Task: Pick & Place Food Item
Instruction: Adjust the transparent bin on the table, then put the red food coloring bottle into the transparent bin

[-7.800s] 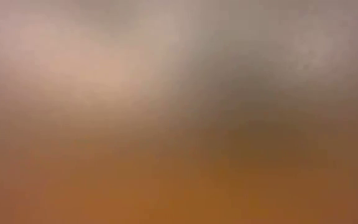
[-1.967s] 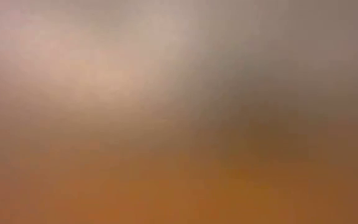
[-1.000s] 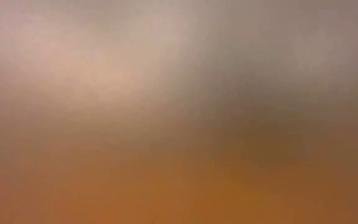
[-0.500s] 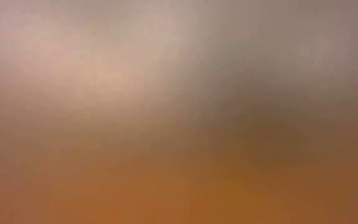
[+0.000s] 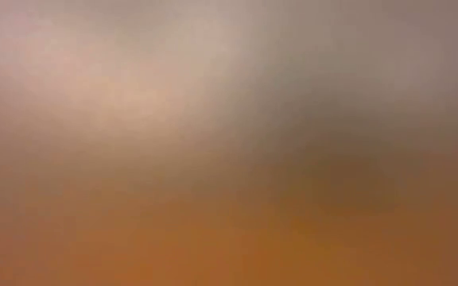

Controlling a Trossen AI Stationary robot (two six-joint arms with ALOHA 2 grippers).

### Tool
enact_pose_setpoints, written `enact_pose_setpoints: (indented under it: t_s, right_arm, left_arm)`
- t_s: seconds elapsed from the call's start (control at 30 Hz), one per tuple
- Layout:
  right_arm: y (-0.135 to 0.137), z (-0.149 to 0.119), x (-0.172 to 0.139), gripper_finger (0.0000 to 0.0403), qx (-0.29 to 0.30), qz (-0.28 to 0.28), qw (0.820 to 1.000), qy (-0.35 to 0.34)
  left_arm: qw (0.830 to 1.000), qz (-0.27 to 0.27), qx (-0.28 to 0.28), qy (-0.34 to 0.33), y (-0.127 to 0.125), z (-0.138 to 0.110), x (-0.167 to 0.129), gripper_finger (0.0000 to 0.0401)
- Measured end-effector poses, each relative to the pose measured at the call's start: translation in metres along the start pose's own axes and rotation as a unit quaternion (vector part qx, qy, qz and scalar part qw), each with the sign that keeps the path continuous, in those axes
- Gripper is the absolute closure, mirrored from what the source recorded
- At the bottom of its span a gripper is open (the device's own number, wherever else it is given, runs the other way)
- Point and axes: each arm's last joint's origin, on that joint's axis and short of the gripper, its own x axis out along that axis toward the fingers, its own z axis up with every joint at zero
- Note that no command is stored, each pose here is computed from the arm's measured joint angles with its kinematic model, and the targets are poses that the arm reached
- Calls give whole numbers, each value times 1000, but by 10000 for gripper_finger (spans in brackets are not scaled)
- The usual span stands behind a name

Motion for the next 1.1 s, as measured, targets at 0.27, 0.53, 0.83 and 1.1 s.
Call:
enact_pose_setpoints:
  t_s: [0.27, 0.53, 0.83, 1.1]
  right_arm:
    - [2, -2, -6, 403, -9, 27, 999, 16]
    - [14, -15, -21, 403, -35, 30, 998, 36]
    - [22, -9, -59, 403, -62, 64, 995, -54]
    - [31, -5, -101, 376, -88, 198, 969, -120]
  left_arm:
    - [1000, 0, -1, 0, 0, 0, 0, 164]
    - [1000, 0, 1, 0, 0, 0, 0, 164]
    - [1000, 0, 4, 0, 0, 0, 0, 164]
    - [999, 0, 54, 0, 0, 0, 0, 164]
